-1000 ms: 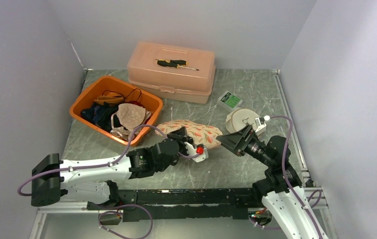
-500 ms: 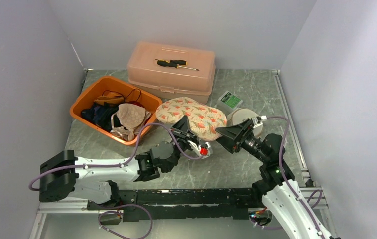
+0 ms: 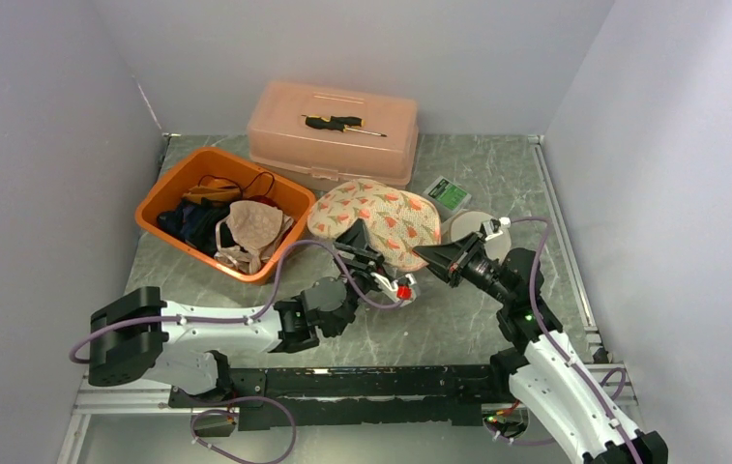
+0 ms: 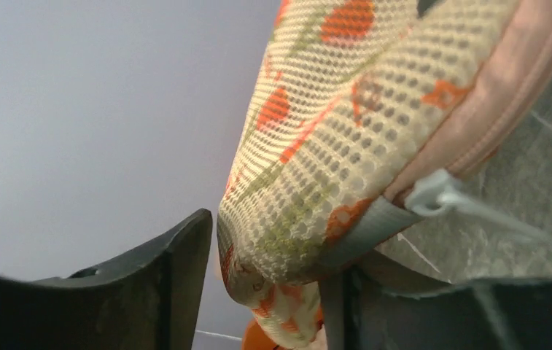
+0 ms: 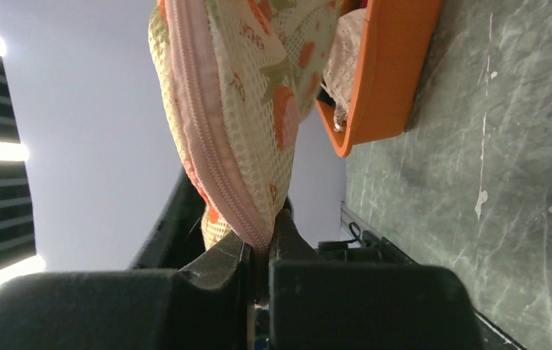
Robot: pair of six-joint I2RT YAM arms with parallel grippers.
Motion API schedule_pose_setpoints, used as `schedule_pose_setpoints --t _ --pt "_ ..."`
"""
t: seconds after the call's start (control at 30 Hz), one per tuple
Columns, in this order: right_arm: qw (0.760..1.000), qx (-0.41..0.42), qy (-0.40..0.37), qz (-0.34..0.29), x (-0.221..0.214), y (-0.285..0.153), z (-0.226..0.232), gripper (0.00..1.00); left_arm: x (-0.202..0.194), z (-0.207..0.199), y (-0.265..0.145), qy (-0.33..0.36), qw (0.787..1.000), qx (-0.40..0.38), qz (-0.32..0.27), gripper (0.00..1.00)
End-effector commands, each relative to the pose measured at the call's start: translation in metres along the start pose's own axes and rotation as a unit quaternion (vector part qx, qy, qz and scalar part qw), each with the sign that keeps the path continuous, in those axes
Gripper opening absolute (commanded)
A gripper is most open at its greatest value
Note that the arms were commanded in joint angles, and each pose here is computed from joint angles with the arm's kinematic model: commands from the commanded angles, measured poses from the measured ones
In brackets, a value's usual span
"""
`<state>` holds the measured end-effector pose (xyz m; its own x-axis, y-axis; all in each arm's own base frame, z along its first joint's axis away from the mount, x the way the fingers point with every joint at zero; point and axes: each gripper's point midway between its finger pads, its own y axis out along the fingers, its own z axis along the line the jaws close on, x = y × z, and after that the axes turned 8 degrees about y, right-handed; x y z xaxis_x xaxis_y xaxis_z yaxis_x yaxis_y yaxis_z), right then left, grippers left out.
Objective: Unzip the laundry bag and remove the bra
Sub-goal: Unzip the laundry bag at the center of the board.
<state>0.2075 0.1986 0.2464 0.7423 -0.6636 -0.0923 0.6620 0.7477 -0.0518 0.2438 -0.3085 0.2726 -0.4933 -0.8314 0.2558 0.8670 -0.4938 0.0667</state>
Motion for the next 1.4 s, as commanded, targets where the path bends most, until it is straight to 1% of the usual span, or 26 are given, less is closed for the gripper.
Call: schedule_pose_setpoints --t 0.0,0.03,0.07,0.1,0.13,0.17,0.2,0.23,0.33,0.4,0.47,0.57,0.6,0.63,0.7,0.73,0.8,0.83,0.93,1.1,1.23,1.37 --pt "0.997 0.045 -0.067 -0.005 -0.003 -0.005 0.029 0.00 0.017 0.028 -0.003 -0.096 0.995 0.031 0.000 0.88" --pt "0.996 0.043 -0.081 -0.012 -0.001 -0.006 0.029 0.00 0.015 0.029 -0.007 -0.116 0.993 0.028 0.011 0.94" --pt "0.994 0.039 -0.098 -0.021 0.002 -0.007 0.028 0.00 0.012 0.030 -0.011 -0.140 0.990 0.019 0.021 0.94" --pt "0.992 0.034 -0.114 -0.031 0.005 -0.008 0.028 0.00 0.010 0.029 -0.017 -0.177 0.984 0.006 0.031 0.94" --pt "0.990 0.032 -0.129 -0.041 0.008 -0.009 0.028 0.00 0.008 0.029 -0.023 -0.218 0.975 -0.014 0.037 0.94" --pt "0.988 0.030 -0.141 -0.050 0.011 -0.010 0.027 0.00 0.011 0.023 -0.030 -0.270 0.961 -0.051 0.041 0.94" --pt "0.987 0.027 -0.148 -0.059 0.014 -0.011 0.026 0.00 0.013 0.019 -0.039 -0.323 0.942 -0.085 0.046 0.94" --pt "0.985 0.029 -0.154 -0.065 0.016 -0.011 0.026 0.00 0.015 0.016 -0.047 -0.381 0.917 -0.106 0.056 0.94" --pt "0.982 0.034 -0.167 -0.076 0.022 -0.011 0.025 0.00 0.017 0.011 -0.066 -0.503 0.848 -0.136 0.095 0.94" --pt "0.981 0.046 -0.171 -0.080 0.023 -0.011 0.027 0.00 0.017 0.010 -0.074 -0.585 0.792 -0.129 0.116 0.94" --pt "0.979 0.067 -0.175 -0.078 0.022 -0.012 0.031 0.00 0.025 0.012 -0.082 -0.669 0.724 -0.129 0.111 0.94" --pt "0.977 0.087 -0.180 -0.075 0.019 -0.013 0.038 0.00 0.045 0.023 -0.091 -0.757 0.635 -0.147 0.055 0.94" --pt "0.976 0.092 -0.182 -0.074 0.018 -0.014 0.040 0.00 0.045 0.025 -0.094 -0.785 0.602 -0.143 0.044 0.94" --pt "0.975 0.098 -0.184 -0.072 0.017 -0.015 0.042 0.00 0.041 0.021 -0.097 -0.815 0.562 -0.131 0.047 0.94" --pt "0.974 0.108 -0.186 -0.068 0.014 -0.016 0.045 0.00 0.037 0.026 -0.099 -0.869 0.482 -0.110 0.023 0.94" --pt "0.974 0.114 -0.185 -0.067 0.013 -0.017 0.046 0.00 0.036 0.030 -0.100 -0.889 0.445 -0.102 0.010 0.94" --pt "0.973 0.123 -0.183 -0.063 0.011 -0.018 0.044 0.00 0.036 0.034 -0.099 -0.917 0.387 -0.091 -0.002 0.94" --pt "0.974 0.127 -0.178 -0.060 0.010 -0.019 0.043 0.00 0.034 0.035 -0.097 -0.926 0.368 -0.086 0.002 0.94" --pt "0.974 0.142 -0.169 -0.047 0.006 -0.019 0.042 0.00 0.034 0.041 -0.088 -0.944 0.320 -0.076 0.015 0.94" --pt "0.974 0.145 -0.174 -0.030 0.001 -0.020 0.039 0.00 0.027 0.051 -0.057 -0.955 0.287 -0.070 0.018 0.94" --pt "0.973 0.143 -0.178 -0.023 -0.002 -0.021 0.040 0.00 0.025 0.034 -0.031 -0.961 0.258 -0.088 0.036 0.94" --pt "0.974 0.143 -0.173 -0.018 -0.005 -0.022 0.040 0.00 0.017 0.014 -0.017 -0.968 0.232 -0.086 0.046 0.94"
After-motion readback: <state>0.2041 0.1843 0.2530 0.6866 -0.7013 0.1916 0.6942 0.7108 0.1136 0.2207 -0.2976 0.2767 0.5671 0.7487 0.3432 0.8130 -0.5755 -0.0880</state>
